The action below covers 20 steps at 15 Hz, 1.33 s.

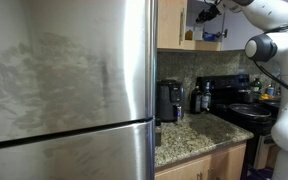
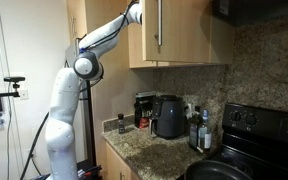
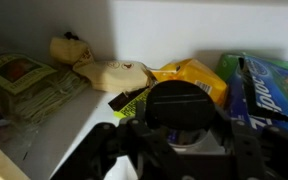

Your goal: Pick up the bottle with white objects and put it in the open kitchen unit and close it

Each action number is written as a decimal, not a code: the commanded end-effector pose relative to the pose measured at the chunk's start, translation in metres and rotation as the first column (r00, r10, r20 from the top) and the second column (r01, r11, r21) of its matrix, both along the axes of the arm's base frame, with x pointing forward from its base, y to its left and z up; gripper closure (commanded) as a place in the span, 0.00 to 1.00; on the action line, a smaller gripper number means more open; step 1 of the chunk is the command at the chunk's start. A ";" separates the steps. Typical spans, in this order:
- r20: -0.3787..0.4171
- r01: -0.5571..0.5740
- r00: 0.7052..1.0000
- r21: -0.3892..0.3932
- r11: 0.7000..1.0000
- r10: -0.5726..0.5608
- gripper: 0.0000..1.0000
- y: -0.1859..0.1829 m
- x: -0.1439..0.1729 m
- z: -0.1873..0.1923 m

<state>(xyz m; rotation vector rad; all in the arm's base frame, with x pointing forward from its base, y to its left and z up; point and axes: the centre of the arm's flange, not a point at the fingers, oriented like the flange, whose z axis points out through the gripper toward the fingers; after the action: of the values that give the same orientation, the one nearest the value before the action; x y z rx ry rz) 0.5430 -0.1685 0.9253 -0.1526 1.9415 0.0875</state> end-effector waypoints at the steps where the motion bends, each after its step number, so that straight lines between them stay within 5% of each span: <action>1: -0.001 -0.054 0.999 -0.018 0.998 0.054 0.63 0.043 0.044 0.025; 5: 0.014 -0.123 0.992 -0.037 0.992 0.124 0.63 0.084 0.064 0.021; 10: 0.027 -0.099 0.995 -0.053 0.994 0.101 0.63 0.080 0.082 0.008; 11: 0.032 -0.101 0.994 -0.052 0.994 0.103 0.13 0.077 0.080 0.006; 15: -0.020 -0.095 0.995 -0.070 0.993 0.094 0.00 0.075 0.050 -0.001; 20: -0.136 -0.012 0.991 -0.166 0.986 -0.010 0.00 0.067 -0.021 0.015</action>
<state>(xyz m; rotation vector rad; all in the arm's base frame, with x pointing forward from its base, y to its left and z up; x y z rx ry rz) 0.5625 -0.1051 0.9279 -0.2813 1.9899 -0.0177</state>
